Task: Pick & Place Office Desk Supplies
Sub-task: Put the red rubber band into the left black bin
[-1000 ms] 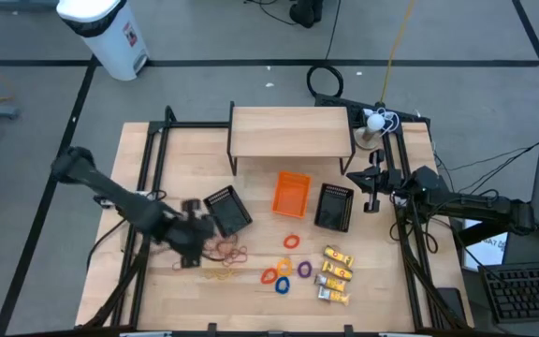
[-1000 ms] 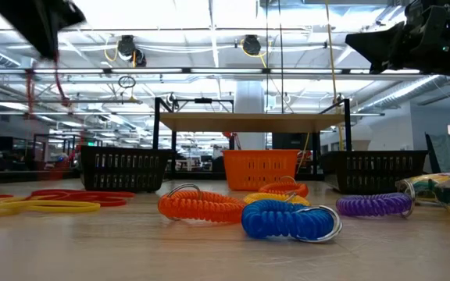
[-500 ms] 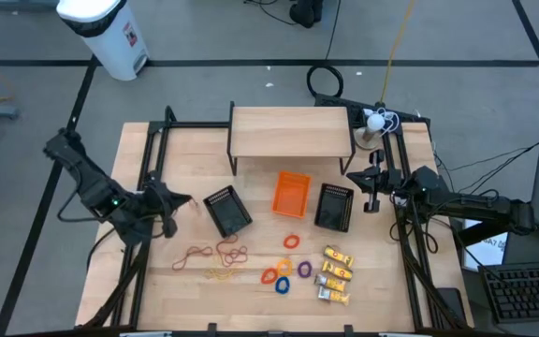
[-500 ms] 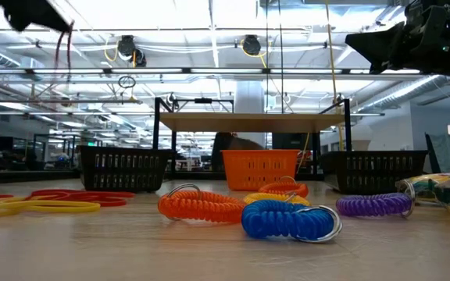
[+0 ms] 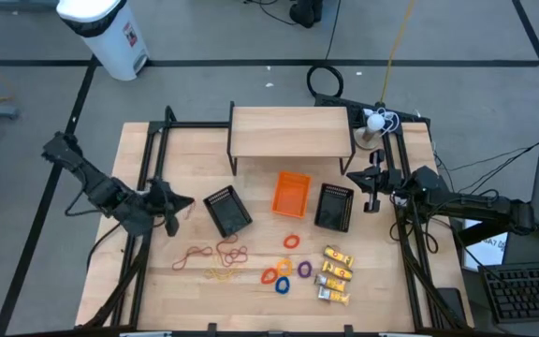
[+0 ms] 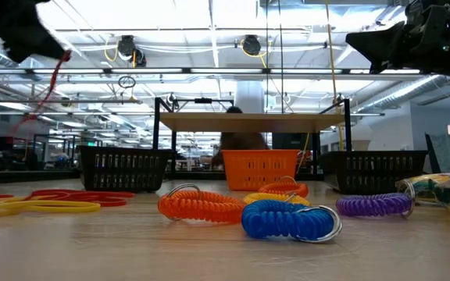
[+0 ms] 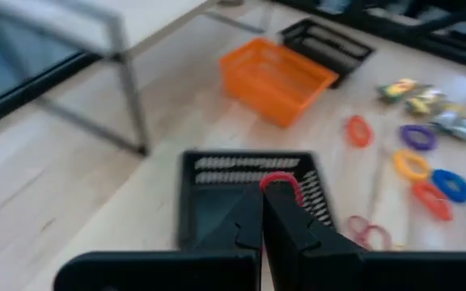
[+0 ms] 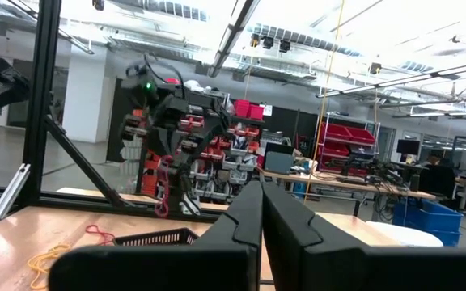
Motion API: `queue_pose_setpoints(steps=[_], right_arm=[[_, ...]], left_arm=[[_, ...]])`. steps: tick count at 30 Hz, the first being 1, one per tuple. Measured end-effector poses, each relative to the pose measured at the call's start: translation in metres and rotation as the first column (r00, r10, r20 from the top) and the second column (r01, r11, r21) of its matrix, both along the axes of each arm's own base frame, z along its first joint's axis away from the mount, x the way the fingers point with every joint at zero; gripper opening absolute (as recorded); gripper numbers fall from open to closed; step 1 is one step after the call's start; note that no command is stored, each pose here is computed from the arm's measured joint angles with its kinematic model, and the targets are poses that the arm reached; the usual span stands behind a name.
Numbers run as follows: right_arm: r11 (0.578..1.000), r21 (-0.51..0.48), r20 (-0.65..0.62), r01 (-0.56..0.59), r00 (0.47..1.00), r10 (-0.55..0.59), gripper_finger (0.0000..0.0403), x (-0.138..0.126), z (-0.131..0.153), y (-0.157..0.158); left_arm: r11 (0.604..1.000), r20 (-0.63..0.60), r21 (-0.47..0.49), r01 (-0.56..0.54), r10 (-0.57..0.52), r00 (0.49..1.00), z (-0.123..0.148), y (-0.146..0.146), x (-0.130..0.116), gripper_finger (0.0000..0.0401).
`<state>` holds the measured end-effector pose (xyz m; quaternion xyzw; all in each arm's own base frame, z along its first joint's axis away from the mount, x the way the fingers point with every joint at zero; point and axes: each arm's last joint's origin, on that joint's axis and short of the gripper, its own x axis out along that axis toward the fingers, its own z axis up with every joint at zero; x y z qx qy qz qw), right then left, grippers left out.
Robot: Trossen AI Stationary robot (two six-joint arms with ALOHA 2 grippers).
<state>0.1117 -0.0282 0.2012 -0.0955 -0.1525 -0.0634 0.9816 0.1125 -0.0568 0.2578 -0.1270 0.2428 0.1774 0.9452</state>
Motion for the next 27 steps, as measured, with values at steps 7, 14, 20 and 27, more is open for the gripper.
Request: queue_pose_setpoints(steps=[7,14,20,27], right_arm=[[1.000,0.000,0.000,0.001,1.000,-0.001,0.0000,0.000,0.000,0.000],[1.000,0.000,-0.001,0.002,1.000,-0.002,0.0000,0.000,0.000,0.000],[1.000,0.001,-0.006,0.002,1.000,-0.002,0.0000,0.000,-0.001,0.000],[1.000,0.003,-0.008,0.002,1.000,-0.002,0.0000,0.000,-0.001,0.000]], left_arm=[[0.995,-0.055,0.072,0.074,-0.070,0.996,-0.002,0.014,0.045,0.0000],[0.997,-0.268,0.046,0.057,-0.042,0.962,-0.031,0.036,0.075,0.0000],[0.997,-0.402,0.013,0.078,-0.066,0.913,-0.058,0.044,0.097,0.0000],[0.991,-0.466,-0.049,0.122,-0.131,0.875,-0.072,0.044,0.104,0.0032]])
